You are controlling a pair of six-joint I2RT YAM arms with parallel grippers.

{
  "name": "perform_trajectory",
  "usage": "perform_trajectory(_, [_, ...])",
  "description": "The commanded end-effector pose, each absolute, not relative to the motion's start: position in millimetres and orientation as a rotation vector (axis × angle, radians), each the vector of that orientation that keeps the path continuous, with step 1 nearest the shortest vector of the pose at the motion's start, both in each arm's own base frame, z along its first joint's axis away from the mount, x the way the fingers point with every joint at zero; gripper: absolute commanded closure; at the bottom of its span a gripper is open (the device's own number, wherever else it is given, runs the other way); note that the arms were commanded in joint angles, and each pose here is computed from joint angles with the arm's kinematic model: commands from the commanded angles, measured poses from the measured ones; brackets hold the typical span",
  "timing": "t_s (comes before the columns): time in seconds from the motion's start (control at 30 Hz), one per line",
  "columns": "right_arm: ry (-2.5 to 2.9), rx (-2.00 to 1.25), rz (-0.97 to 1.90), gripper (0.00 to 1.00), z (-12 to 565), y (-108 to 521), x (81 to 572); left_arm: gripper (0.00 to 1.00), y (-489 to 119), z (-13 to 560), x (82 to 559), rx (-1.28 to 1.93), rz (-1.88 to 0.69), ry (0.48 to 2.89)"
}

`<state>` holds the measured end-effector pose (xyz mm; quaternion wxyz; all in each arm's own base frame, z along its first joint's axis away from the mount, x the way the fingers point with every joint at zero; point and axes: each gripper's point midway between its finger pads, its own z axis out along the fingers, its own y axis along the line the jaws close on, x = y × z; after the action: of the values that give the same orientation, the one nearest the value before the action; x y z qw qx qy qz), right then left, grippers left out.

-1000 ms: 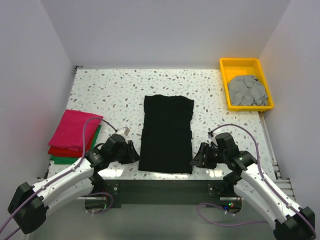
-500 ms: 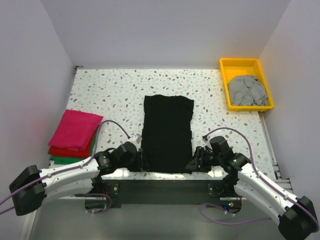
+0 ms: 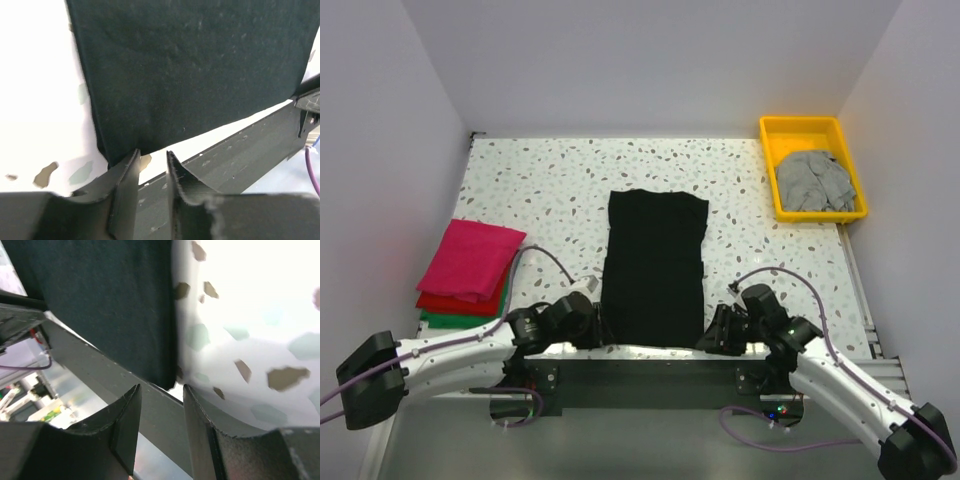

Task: Fold and stack the t-shirts
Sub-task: Fold the tshirt

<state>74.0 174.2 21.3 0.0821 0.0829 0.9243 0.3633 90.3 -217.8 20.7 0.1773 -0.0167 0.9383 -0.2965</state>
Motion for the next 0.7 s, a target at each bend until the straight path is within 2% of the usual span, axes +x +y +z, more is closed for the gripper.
perform_trajectory(0.0, [2.798,0.253,0.968,0.56,23.9,159.5,68.3,0.66,-215.2,45.5,104.1,-0.1,-0.797,2.591])
perform_trajectory(0.13, [2.776,0.281,0.963,0.56,25.9,157.4,69.3,0.55,-197.1,46.0,101.6,-0.203,-0.696,2.629])
perform_trajectory(0.47, [2.732,0.321,1.03,0.58,26.0,169.8,82.0,0.49,-180.1,39.5,101.5,-0.284,-0.612,2.632])
perform_trajectory(0.6, [2.727,0.317,1.038,0.59,25.1,173.1,86.1,0.51,-188.0,36.8,105.2,-0.258,-0.653,2.609])
perform_trajectory(0.67, [2.736,0.322,1.041,0.59,23.2,173.9,85.6,0.56,-186.8,30.9,104.6,-0.252,-0.645,2.613])
